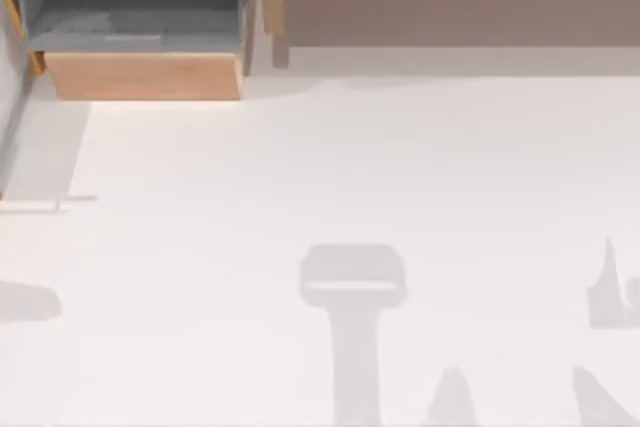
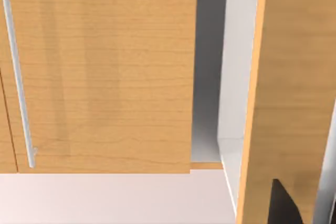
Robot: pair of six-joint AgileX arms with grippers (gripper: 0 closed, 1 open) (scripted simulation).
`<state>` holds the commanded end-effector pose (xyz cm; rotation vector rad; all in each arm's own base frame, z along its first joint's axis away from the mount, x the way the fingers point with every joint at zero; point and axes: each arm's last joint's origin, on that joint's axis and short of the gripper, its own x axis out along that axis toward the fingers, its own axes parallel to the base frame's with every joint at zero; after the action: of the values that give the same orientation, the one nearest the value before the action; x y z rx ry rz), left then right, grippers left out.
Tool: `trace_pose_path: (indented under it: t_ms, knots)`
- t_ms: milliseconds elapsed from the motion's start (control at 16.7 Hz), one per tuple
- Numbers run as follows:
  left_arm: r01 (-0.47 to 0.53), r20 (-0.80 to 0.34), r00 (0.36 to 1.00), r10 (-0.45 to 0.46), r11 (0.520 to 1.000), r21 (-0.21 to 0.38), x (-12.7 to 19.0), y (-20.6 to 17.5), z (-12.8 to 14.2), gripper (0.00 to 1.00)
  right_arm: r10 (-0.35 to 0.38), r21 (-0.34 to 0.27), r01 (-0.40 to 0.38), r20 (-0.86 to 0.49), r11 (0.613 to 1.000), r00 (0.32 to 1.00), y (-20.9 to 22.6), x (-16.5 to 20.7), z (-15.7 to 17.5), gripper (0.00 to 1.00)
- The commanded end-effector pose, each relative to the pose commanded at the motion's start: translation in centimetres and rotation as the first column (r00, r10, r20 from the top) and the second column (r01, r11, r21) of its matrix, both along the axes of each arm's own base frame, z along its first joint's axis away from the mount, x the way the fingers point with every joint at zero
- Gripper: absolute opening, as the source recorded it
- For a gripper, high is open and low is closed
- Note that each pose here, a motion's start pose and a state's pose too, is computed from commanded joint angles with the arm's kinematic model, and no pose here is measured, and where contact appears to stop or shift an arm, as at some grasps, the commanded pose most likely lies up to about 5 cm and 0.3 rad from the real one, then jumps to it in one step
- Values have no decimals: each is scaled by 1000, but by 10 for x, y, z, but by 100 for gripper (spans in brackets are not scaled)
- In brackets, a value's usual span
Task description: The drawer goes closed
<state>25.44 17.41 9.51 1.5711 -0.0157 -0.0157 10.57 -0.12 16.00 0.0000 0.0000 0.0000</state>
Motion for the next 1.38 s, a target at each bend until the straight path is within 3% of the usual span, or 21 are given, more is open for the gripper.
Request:
trace_pose_path:
  t_ms: [540,1080,1380]
  knots:
    - [-4,-18,1000,3,1000,-17,0,0,-4,0,0,0,0,0,1000,1000,0,0,0,100]
    - [-3,-5,1000,3,1000,-7,58,1,-1,0,0,0,0,0,1000,1000,0,0,0,100]
    - [-7,-24,1000,7,1000,-22,60,0,-6,0,0,0,0,0,1000,1000,0,0,0,100]
